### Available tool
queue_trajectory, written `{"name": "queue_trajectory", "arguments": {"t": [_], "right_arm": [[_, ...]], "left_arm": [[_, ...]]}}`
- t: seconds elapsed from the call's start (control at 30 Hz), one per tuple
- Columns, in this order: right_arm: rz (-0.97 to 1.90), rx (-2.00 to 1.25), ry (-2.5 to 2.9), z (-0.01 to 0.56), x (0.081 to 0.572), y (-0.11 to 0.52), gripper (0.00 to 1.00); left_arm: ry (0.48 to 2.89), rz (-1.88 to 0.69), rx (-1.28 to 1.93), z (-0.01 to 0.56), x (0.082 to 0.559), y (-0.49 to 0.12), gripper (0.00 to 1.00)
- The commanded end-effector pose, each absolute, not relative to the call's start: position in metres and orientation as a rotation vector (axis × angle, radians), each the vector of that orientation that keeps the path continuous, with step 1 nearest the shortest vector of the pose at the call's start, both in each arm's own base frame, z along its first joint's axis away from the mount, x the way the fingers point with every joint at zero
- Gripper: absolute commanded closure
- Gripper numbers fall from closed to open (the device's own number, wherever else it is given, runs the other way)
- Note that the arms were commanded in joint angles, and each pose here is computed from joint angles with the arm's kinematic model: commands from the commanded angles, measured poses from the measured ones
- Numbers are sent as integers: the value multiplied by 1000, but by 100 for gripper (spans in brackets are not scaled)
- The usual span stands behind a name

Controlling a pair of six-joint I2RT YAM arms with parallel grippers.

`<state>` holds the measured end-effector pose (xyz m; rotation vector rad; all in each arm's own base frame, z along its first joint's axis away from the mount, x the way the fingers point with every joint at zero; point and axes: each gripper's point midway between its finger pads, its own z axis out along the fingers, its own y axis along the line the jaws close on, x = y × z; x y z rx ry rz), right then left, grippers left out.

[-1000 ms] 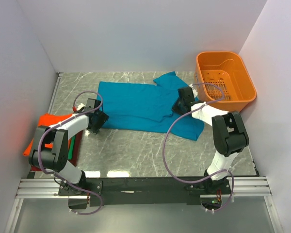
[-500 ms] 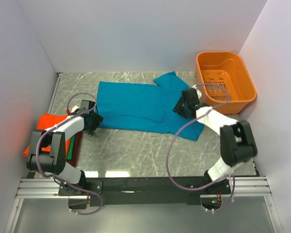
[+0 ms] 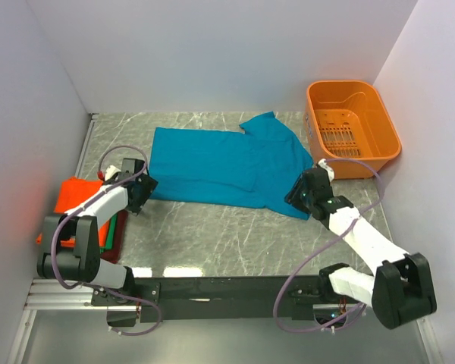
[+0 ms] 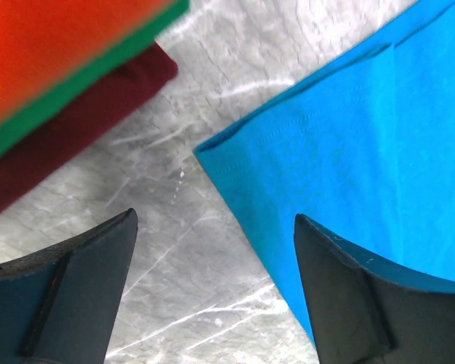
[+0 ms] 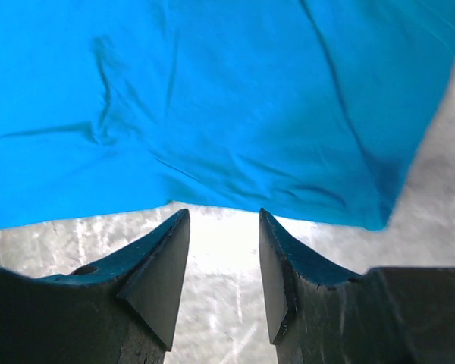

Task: Fold and stack the t-shirts
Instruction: Fold the tshirt

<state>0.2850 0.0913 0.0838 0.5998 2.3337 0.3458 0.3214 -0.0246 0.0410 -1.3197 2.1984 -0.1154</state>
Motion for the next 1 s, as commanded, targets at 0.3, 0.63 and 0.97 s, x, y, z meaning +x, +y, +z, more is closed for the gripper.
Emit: {"name": "queue_trajectory", "arguments": {"t": [0.3, 0.63, 0.97], "right_arm": [[290, 696, 2294, 77, 263, 56, 53], [279, 786, 2346, 51, 248, 46, 50], [324, 875, 2380, 31, 248, 42, 44]], "left_arm": [[2174, -40, -1333, 29, 328, -10, 49], [2137, -36, -1350, 25, 339, -7, 62], [2116, -105, -1301, 31, 345, -12, 61]]}}
